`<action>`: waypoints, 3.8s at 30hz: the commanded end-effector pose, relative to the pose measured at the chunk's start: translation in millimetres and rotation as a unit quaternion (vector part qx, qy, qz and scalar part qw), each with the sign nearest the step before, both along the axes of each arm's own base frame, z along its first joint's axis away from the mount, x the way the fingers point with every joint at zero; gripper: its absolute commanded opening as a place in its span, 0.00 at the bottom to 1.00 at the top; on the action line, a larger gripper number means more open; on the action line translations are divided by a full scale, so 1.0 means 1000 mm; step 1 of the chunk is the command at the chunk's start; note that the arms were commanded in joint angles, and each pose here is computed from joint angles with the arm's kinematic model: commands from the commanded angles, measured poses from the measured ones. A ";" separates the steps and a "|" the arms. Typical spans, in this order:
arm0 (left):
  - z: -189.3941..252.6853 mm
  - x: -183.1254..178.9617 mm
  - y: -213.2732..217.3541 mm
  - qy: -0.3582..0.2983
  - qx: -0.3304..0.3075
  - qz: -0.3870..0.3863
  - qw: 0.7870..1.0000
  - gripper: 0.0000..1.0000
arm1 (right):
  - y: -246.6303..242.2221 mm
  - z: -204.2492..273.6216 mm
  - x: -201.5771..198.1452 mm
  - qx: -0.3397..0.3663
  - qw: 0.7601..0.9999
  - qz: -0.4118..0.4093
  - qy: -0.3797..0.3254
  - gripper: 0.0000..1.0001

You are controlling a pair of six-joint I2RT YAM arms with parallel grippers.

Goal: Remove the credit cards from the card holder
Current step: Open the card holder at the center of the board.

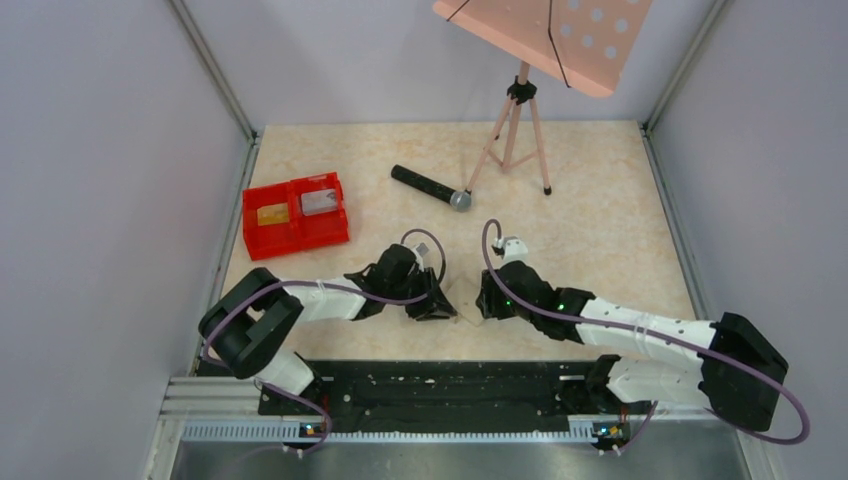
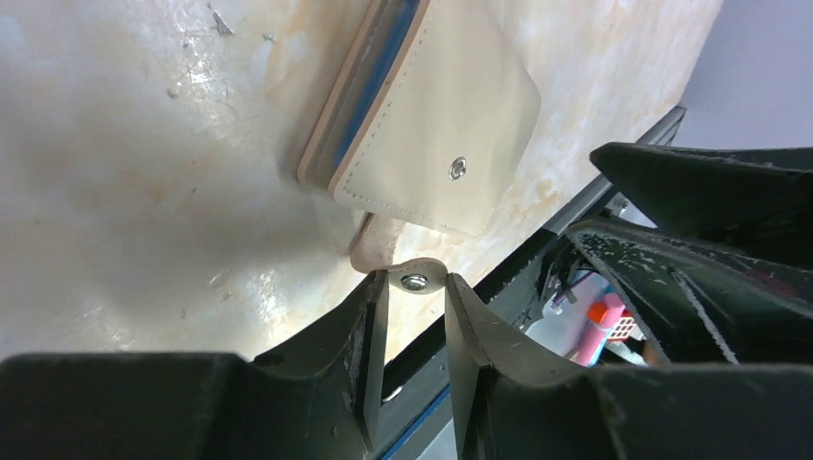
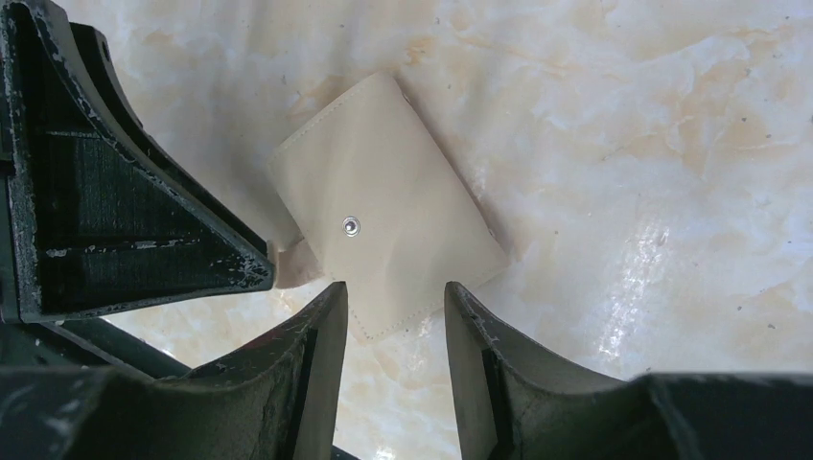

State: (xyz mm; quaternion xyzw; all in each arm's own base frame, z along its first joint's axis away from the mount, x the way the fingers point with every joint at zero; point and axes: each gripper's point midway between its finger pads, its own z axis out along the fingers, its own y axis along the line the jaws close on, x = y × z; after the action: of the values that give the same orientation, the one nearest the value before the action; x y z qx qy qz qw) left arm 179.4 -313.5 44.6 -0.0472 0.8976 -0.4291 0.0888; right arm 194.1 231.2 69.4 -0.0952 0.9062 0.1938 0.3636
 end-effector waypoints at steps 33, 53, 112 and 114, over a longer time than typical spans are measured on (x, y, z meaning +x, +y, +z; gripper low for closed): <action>0.021 0.018 -0.022 -0.102 0.102 -0.051 0.988 0.62 | -0.030 0.028 0.001 0.045 0.997 -0.043 -0.054 0.45; 0.015 0.003 -0.003 -0.133 0.119 -0.050 0.983 0.02 | 0.000 0.023 0.001 0.044 0.998 0.025 -0.034 0.63; 0.031 -0.006 0.014 -0.183 0.048 -0.008 0.982 0.00 | -0.025 0.013 0.044 -0.033 0.998 -0.032 -0.052 0.55; 0.030 -0.007 0.017 -0.183 0.049 -0.006 0.982 0.00 | -0.028 0.010 0.047 -0.032 0.998 -0.040 -0.047 0.54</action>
State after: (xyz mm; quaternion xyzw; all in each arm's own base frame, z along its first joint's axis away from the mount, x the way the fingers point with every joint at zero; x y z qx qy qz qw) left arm 168.1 -296.8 62.4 0.0430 0.8999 -0.3704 0.2260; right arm 224.5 203.9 62.5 -0.1095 0.9042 0.1412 0.3879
